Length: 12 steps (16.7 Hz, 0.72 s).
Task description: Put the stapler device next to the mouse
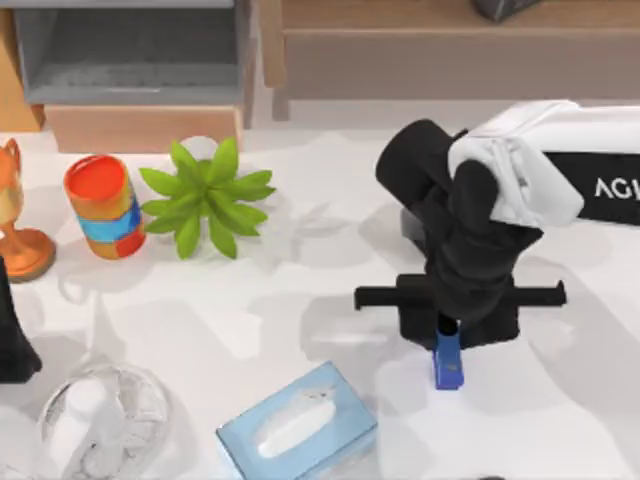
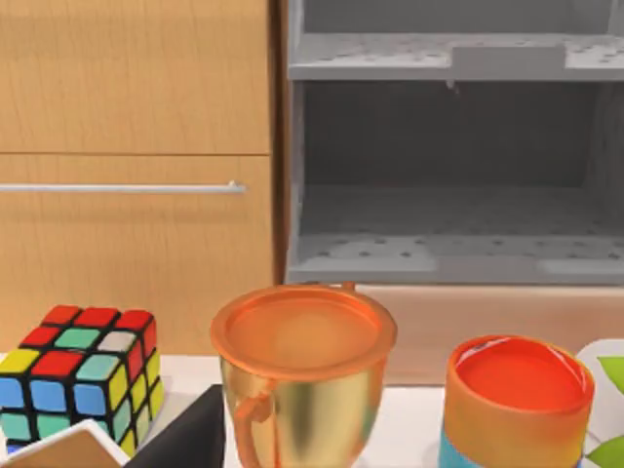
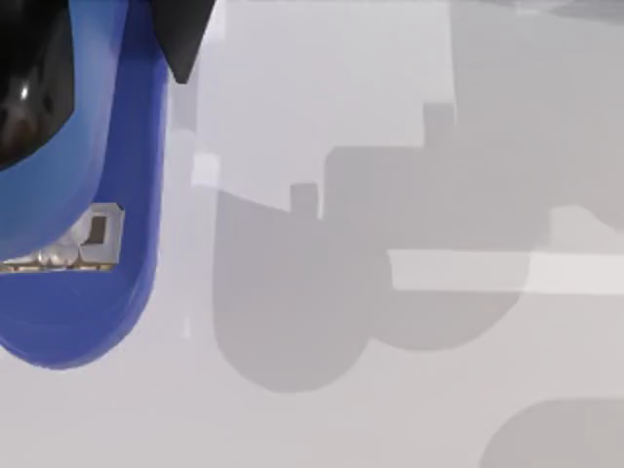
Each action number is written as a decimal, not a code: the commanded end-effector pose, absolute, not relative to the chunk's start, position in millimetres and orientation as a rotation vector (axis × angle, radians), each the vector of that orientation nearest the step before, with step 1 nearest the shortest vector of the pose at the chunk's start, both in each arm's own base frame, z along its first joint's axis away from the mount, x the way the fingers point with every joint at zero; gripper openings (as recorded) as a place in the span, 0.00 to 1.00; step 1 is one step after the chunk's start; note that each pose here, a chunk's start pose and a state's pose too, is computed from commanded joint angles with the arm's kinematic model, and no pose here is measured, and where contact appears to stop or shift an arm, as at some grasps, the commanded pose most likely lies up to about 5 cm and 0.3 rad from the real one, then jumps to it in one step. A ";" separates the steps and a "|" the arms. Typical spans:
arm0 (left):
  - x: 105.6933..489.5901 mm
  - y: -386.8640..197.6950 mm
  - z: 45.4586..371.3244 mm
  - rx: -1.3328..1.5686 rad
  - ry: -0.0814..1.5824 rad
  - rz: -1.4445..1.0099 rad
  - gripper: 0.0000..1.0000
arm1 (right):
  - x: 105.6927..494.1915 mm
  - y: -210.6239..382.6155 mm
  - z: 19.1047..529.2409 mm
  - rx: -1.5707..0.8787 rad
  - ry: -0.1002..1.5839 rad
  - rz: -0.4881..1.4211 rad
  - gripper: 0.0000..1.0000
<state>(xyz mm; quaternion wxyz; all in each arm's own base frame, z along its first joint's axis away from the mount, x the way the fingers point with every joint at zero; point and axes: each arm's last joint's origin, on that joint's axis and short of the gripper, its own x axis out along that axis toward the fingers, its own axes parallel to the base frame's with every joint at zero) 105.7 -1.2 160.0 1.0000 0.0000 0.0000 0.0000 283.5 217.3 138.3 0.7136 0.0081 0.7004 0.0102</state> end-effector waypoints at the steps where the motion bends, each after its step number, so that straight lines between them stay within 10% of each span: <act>1: 105.7 -1.2 160.0 0.000 0.000 0.000 1.00 | 282.8 215.8 132.6 0.010 1.567 0.012 0.00; 6: 105.7 -1.2 160.0 0.000 0.000 0.000 1.00 | 282.8 215.8 132.6 0.010 1.567 0.012 0.00; 12: 105.7 -1.2 160.0 0.000 0.000 0.000 1.00 | 282.8 215.8 132.6 0.010 1.567 0.012 0.45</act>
